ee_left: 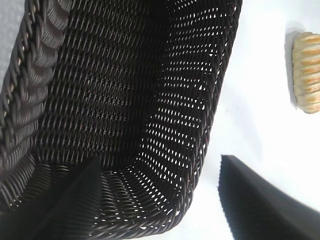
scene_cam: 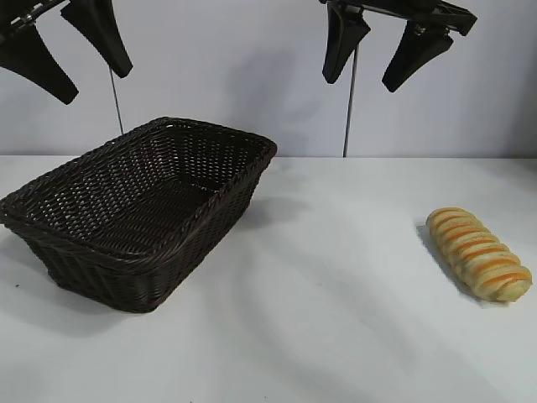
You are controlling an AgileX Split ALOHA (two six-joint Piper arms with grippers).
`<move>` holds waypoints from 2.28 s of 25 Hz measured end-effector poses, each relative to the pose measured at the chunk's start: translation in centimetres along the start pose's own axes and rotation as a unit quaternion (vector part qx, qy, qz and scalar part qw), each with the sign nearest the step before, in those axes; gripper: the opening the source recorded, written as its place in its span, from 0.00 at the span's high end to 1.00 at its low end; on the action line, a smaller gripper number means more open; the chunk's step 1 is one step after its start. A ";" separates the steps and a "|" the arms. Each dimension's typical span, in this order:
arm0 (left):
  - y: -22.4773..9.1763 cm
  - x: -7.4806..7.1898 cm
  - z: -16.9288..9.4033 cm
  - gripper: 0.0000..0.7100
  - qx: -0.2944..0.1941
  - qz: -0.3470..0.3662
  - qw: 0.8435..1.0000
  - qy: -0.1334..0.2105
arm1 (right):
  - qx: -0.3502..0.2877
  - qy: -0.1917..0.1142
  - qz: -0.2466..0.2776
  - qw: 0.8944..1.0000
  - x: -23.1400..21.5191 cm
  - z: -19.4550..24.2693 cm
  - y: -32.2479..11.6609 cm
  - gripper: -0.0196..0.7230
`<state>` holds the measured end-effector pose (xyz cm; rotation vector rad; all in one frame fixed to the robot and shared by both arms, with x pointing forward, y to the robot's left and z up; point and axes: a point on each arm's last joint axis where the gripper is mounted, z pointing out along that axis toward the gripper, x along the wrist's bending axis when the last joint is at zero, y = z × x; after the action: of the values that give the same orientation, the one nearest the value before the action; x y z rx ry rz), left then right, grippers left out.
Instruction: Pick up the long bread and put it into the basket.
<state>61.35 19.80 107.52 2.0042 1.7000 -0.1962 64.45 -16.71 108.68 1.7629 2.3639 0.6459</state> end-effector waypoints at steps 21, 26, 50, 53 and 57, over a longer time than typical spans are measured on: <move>-1.0 0.4 -1.6 0.31 0.002 -0.158 0.986 0.059 | 0.000 0.000 0.000 1.000 0.0 0.0 0.0 0.24; -3.1 0.2 -3.1 0.31 -0.003 -0.175 0.982 0.076 | 0.000 0.000 0.000 1.000 0.0 0.0 0.0 0.24; -12.1 1.3 -0.4 0.31 -0.068 -0.408 0.910 0.039 | 0.000 0.000 0.000 1.000 0.0 0.0 0.0 0.24; -12.0 0.3 0.3 0.31 -0.071 -0.415 0.906 0.038 | 0.000 0.000 0.000 1.000 0.0 0.0 0.0 0.24; -12.0 -0.1 2.3 0.31 -0.057 -0.425 0.901 0.067 | 0.000 0.000 0.000 1.000 0.0 0.0 0.0 0.24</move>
<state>50.36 19.81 102.19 1.0876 2.5136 -0.2415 64.46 -16.70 108.68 1.7625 2.3632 0.6468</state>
